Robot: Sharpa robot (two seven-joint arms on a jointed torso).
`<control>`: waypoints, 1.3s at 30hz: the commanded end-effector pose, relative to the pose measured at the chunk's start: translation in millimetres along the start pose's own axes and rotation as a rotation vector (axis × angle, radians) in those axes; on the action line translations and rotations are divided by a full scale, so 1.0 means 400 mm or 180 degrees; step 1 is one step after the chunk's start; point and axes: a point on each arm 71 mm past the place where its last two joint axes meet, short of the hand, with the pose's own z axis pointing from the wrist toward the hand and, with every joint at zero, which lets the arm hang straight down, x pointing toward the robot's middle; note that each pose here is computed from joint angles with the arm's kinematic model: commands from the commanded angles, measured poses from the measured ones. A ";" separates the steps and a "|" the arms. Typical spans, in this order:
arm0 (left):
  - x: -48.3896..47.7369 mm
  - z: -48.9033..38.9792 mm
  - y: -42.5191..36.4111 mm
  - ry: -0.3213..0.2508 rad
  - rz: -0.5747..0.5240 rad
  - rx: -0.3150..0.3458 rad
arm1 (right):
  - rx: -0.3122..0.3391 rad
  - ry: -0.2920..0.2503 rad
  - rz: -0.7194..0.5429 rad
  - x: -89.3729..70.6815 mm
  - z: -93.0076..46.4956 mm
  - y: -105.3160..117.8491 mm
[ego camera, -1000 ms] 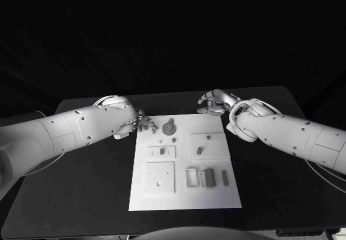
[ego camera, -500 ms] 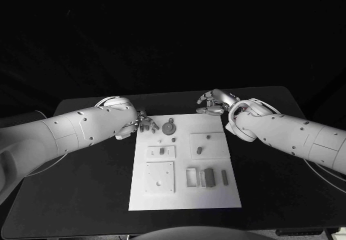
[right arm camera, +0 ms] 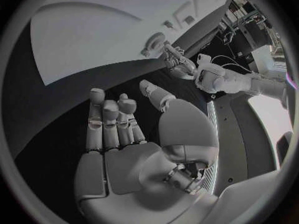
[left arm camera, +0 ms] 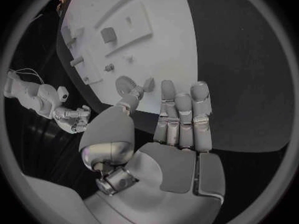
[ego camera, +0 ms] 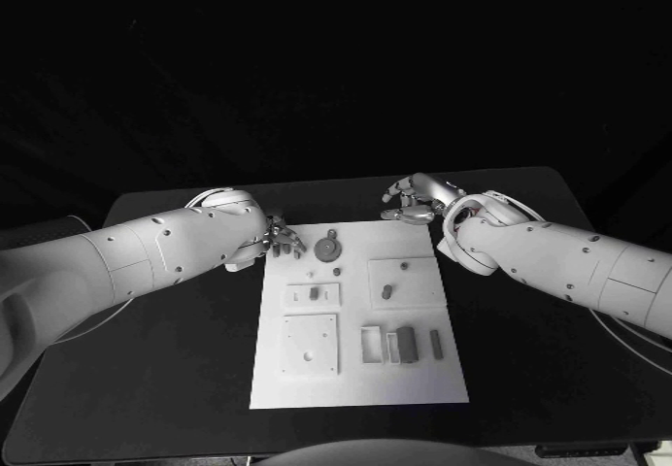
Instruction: Assemble the parts on the task board
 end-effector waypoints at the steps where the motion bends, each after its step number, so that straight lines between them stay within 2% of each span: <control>1: 0.012 0.002 -0.015 0.0034 0.0000 0.0097 | -0.0018 0.0044 -0.0005 0.005 0.000 0.002; 11: 0.020 0.002 -0.022 0.0090 -0.0012 0.0138 | -0.0019 0.0057 -0.0003 0.008 0.000 0.002; 39: 0.020 0.002 -0.016 0.0066 -0.0048 0.0110 | -0.0017 0.0062 -0.0002 0.010 0.001 0.001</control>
